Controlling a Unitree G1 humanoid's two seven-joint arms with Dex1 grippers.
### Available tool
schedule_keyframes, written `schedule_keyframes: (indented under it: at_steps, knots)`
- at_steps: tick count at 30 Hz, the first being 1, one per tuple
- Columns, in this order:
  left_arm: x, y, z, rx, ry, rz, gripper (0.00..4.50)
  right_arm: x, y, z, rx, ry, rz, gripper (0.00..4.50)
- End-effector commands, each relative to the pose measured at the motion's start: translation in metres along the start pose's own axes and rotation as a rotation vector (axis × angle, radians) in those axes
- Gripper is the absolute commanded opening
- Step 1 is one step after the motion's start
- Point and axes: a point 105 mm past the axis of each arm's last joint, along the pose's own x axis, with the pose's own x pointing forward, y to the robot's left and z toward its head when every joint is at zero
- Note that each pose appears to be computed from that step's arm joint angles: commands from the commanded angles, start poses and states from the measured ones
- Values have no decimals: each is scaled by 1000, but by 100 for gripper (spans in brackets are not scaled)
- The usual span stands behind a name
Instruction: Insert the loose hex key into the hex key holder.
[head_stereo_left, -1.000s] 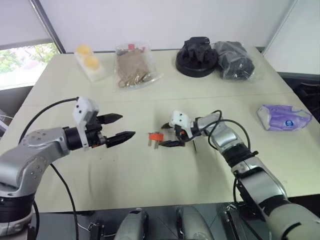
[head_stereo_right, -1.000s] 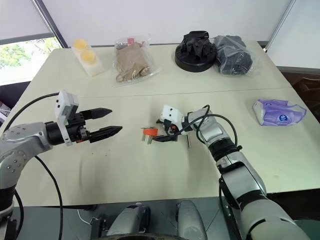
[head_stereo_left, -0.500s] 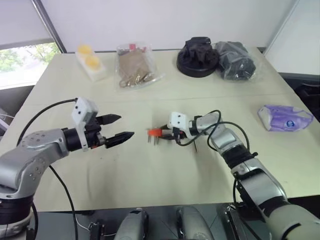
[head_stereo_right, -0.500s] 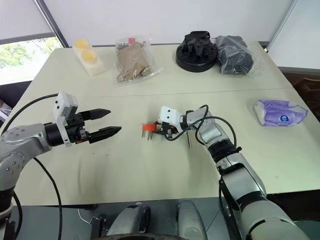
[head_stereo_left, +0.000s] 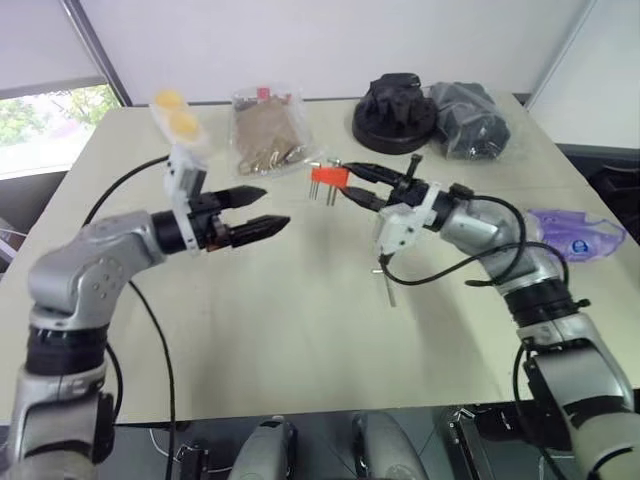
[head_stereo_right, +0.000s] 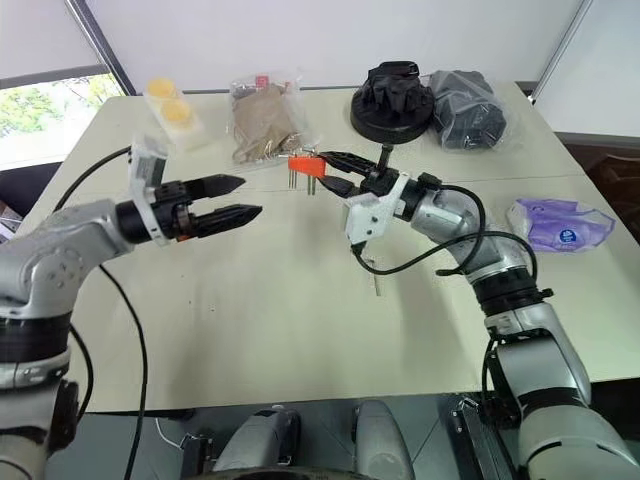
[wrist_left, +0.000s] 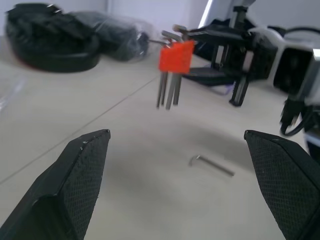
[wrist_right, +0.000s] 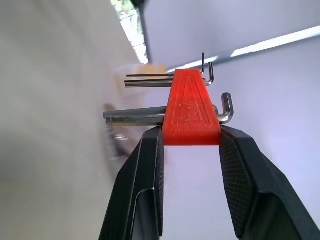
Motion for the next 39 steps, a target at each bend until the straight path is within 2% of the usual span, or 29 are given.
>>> schedule_keyframes:
  at_steps: [1,4,9,37,38,39]
  knots:
    - [8,-6,18,-25,-46,-88,450,2,-23,18,-133,-89,-86,99]
    - [17,-13,26,-41,-62,-149,450,3,-22,23,-147,-107,-94,99]
    - [26,-24,23,-46,-42,-215,450,4,-21,28,-152,-127,-105,99]
    - [31,-21,25,-30,-75,-192,450,4,-12,37,-139,-171,-61,99]
    - [31,-21,25,-31,-75,-193,396,4,-12,37,-138,-171,-60,99]
    - [32,-21,24,-31,-74,-193,364,4,-11,38,-137,-172,-58,99]
